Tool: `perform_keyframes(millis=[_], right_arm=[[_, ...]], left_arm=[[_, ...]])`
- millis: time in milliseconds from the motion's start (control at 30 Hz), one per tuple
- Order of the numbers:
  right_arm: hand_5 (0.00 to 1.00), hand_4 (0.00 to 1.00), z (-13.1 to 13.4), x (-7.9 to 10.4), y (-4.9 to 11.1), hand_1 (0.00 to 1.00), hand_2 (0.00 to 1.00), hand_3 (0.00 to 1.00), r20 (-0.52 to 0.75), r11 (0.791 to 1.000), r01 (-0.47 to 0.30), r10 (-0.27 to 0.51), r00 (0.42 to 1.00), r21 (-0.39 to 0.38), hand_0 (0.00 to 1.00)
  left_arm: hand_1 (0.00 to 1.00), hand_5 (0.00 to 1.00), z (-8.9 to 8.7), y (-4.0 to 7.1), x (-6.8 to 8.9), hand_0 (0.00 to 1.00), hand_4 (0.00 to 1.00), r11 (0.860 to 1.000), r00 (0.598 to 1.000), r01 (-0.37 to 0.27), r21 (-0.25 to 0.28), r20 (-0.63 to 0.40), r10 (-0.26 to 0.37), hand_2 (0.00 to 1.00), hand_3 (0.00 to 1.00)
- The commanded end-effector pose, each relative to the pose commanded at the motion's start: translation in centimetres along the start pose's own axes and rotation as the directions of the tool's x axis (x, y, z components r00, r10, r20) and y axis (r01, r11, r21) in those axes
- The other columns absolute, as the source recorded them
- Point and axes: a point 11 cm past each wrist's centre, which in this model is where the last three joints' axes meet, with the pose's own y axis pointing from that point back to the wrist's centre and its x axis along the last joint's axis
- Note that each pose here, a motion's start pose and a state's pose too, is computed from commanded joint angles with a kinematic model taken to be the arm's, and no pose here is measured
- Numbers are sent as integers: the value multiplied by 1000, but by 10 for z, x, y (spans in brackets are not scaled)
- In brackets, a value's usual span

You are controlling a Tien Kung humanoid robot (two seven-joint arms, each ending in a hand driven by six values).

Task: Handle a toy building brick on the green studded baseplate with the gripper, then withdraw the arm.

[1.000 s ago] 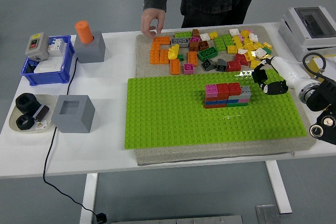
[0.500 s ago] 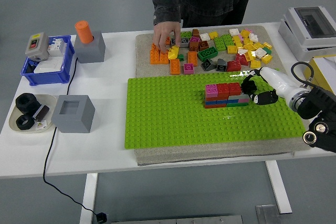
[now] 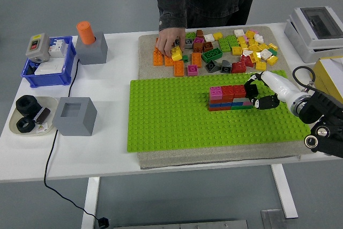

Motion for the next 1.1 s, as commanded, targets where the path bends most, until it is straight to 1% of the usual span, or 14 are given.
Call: perform_keyframes(millis=[433,467,633,667,833,867,1000,1033,1100], right_arm=[[2,556,0,0,-2,895,888,550,9,1000,0,0,1000,1,809],[2,564,0,0,-2,895,888,606,10,1000,0,0,1000,1,807],[2,564,0,0,-2,895,888,606,11,1000,1,-1,1000,3,807],[16,528,0,-1,-2,896,895,668,11,1000,2,-2,1000,2,810],[16,528,0,0,-2,896,895,668,10,1000,3,-3,1000,-1,810],[34,572,0,0,-2,903,910,683,10,1000,3,-3,1000,-1,814],[34,572,0,0,-2,903,910,683,11,1000,3,-3,1000,-1,814],[49,618,0,0,-2,903,912,687,11,1000,3,-3,1000,-1,815],[49,618,0,0,-2,903,912,687,11,1000,3,-3,1000,-1,815]], left_arm=[[712,537,1,0,0,766,795,1000,1000,0,-1,1,0,678,770],[712,539,1,0,0,766,795,1000,1000,1,-2,0,-1,677,769],[712,539,1,0,0,766,795,1000,1000,2,-3,0,-2,677,769],[711,540,2,0,0,766,796,1000,1000,2,-3,0,-2,676,769],[711,540,2,0,0,766,796,1000,1000,3,-5,-1,-3,676,769],[711,541,3,0,0,765,794,1000,1000,3,-5,-1,-3,675,769],[711,541,3,1,-1,765,794,1000,1000,3,-7,-1,-3,675,769],[710,541,3,1,-1,766,793,1000,1000,3,-7,-1,-3,675,768],[710,541,4,1,-1,766,793,1000,1000,3,-8,-2,-4,675,768]])
